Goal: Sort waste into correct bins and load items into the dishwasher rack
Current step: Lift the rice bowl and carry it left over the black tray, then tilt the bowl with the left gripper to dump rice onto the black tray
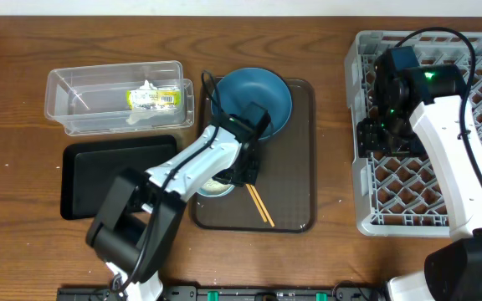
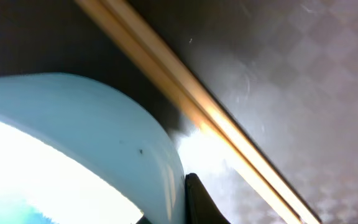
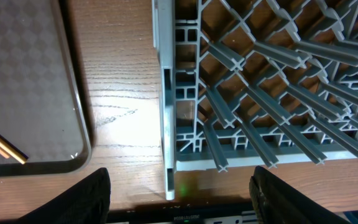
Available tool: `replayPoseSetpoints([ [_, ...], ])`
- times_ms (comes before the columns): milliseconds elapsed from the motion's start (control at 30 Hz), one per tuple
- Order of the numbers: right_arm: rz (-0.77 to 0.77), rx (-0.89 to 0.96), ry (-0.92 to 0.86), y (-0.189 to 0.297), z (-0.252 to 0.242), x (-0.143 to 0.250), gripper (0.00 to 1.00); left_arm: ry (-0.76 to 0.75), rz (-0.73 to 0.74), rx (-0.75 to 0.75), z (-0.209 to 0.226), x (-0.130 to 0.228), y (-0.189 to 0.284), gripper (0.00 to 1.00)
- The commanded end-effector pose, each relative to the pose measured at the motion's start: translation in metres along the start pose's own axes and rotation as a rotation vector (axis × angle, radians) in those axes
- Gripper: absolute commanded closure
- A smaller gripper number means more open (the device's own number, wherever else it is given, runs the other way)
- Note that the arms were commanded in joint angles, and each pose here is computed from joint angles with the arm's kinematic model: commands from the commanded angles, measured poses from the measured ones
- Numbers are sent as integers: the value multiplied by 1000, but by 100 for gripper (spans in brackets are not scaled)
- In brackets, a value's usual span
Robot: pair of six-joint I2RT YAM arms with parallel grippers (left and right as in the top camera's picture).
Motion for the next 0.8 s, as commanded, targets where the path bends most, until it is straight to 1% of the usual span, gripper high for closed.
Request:
replayPoseSetpoints([
  [0,-7,27,-2,0,-3,0,29,15,-85,10,6,-7,32,94],
  [100,-5,35,-2,0,-4,0,29,58,-141,27,21,-7,59,94],
  [167,-4,35,-2,0,-4,0,29,111,-183,41,38,-7,78,94],
  [233,-5,35,-2,0,-4,0,29,147,-213,79,52,-7,92,94],
  [400,-5,36,-1,0,-4,0,29,246,-270,271,87,-10,120,94],
  [467,-4,36,-1,0,-4,0,29,286,-281,375,103,-11,126,94],
  [667,1,37,-1,0,-4,2,29,387,-335,648,144,-6,131,94],
  [767,1,37,-1,0,-4,2,29,436,-384,805,162,0,131,94],
])
Point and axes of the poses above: each gripper's point midway between its finger pads, its own y axis back along the fingers, its own z axis along the line the jaws close on, x = y × z, the point moved 2 cm from there along y, back along the fingers
